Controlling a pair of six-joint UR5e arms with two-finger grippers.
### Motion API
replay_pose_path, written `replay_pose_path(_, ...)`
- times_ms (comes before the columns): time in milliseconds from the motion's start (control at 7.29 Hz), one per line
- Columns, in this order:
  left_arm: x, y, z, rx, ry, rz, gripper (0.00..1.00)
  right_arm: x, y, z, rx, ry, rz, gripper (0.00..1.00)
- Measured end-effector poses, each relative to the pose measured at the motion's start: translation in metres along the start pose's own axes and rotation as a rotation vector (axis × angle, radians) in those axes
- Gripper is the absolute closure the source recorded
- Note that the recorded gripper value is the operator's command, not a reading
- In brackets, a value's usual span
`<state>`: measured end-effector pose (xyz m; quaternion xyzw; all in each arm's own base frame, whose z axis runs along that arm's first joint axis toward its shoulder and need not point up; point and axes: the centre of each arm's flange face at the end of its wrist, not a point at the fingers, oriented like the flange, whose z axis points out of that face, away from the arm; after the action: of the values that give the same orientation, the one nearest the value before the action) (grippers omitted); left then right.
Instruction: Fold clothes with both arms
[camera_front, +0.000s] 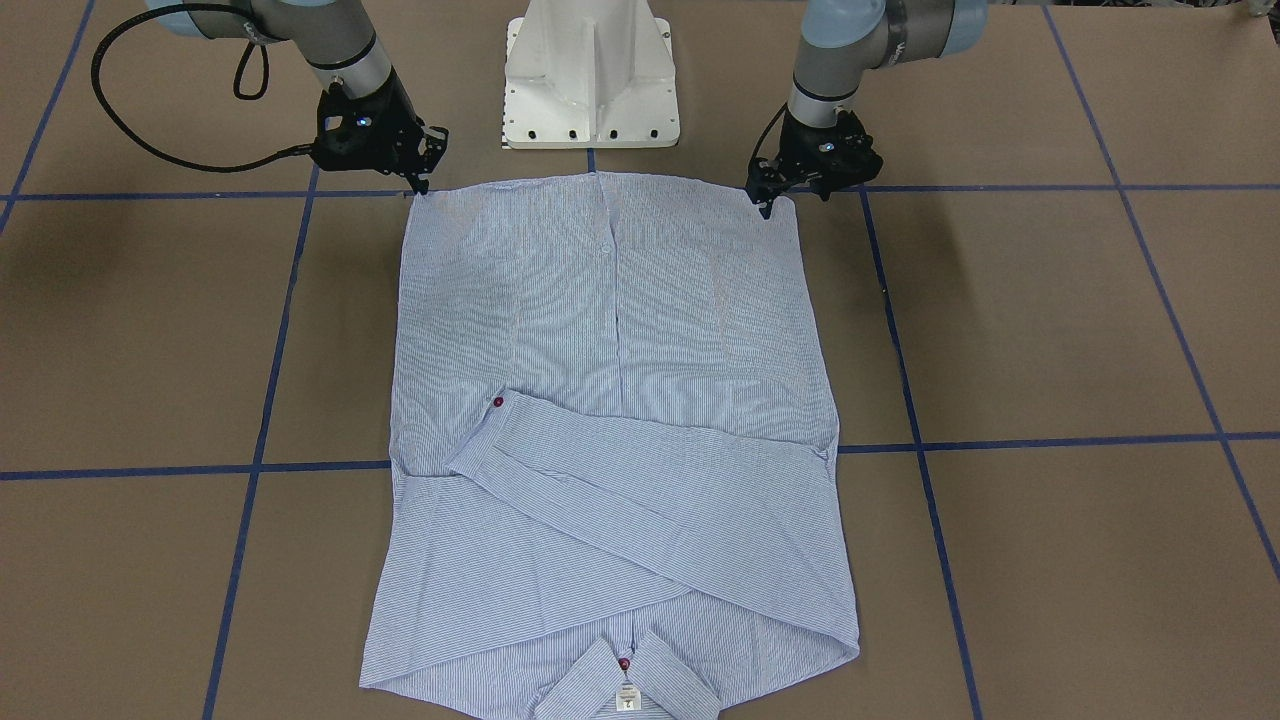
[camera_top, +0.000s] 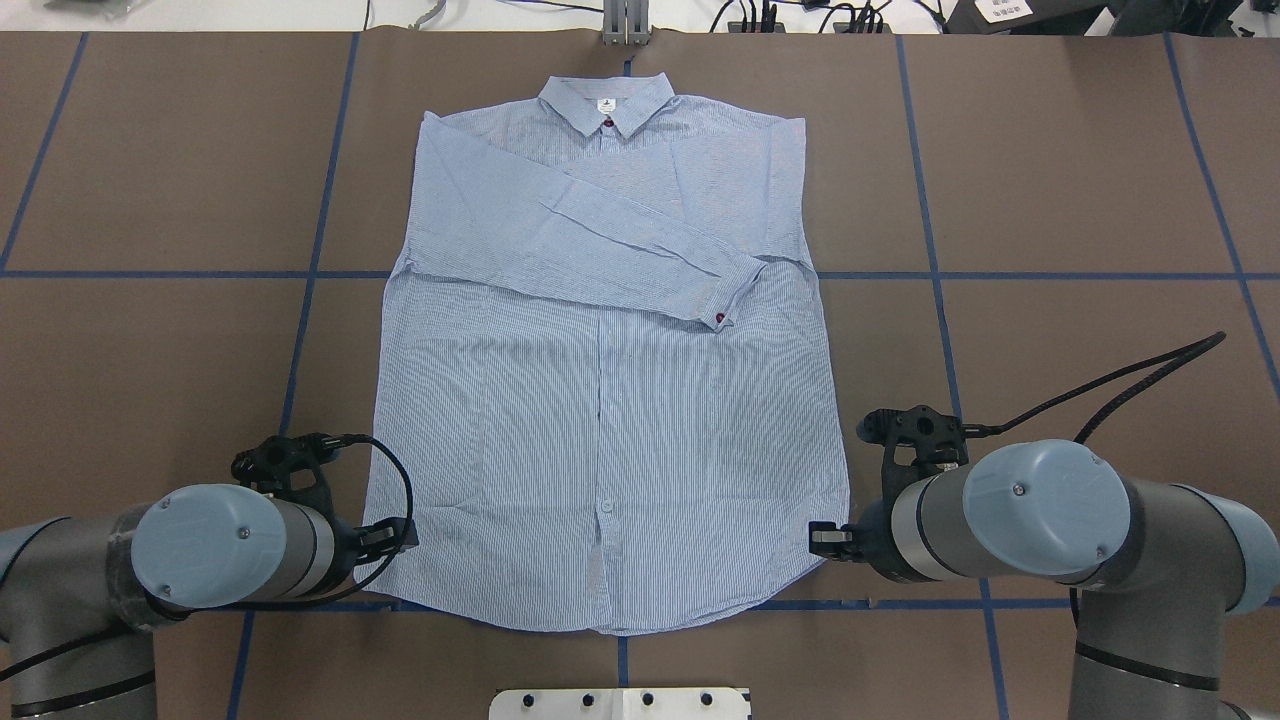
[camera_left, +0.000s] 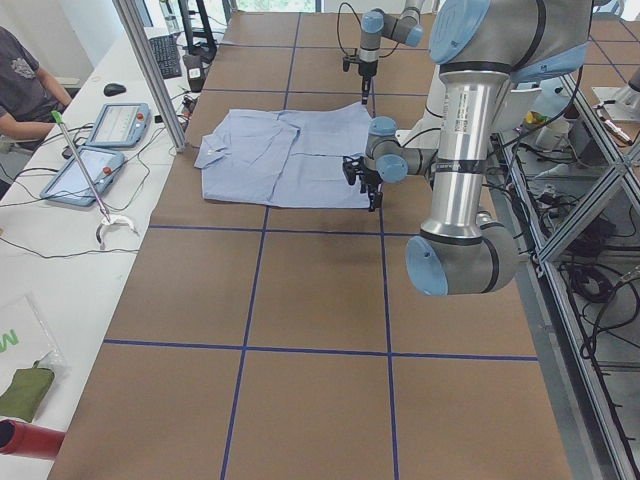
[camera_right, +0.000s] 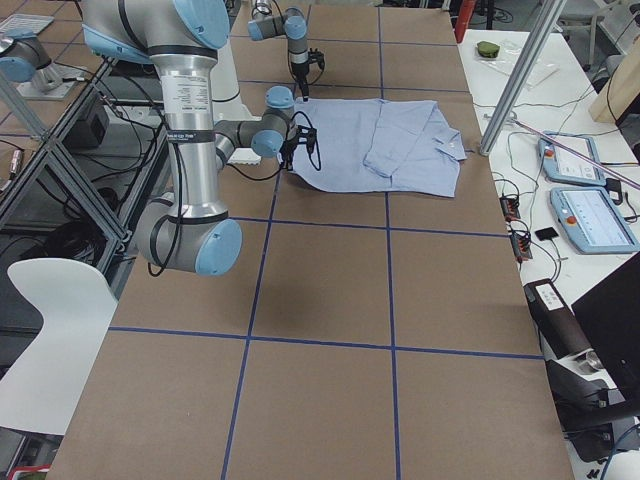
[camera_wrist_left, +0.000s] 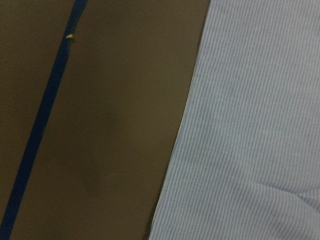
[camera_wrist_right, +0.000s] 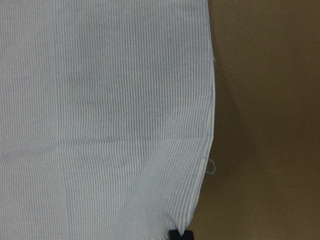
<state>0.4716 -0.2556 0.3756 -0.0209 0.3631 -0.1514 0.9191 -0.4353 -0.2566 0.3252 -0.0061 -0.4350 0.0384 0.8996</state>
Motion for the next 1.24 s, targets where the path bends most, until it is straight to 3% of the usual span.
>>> replay_pose_path(412,-0.0002,0.0001,0.0093,-0.002,0.002,0.0,0.32,0.0011,-0.0024,-0.0008,0.003,0.001,0.004,1.0)
replay_pose_path(1235,0.0015,0.0021,0.003,-0.011,0.018,0.014,0.38,0.0034,-0.0078,-0.0036,0.012,0.001,0.011,1.0)
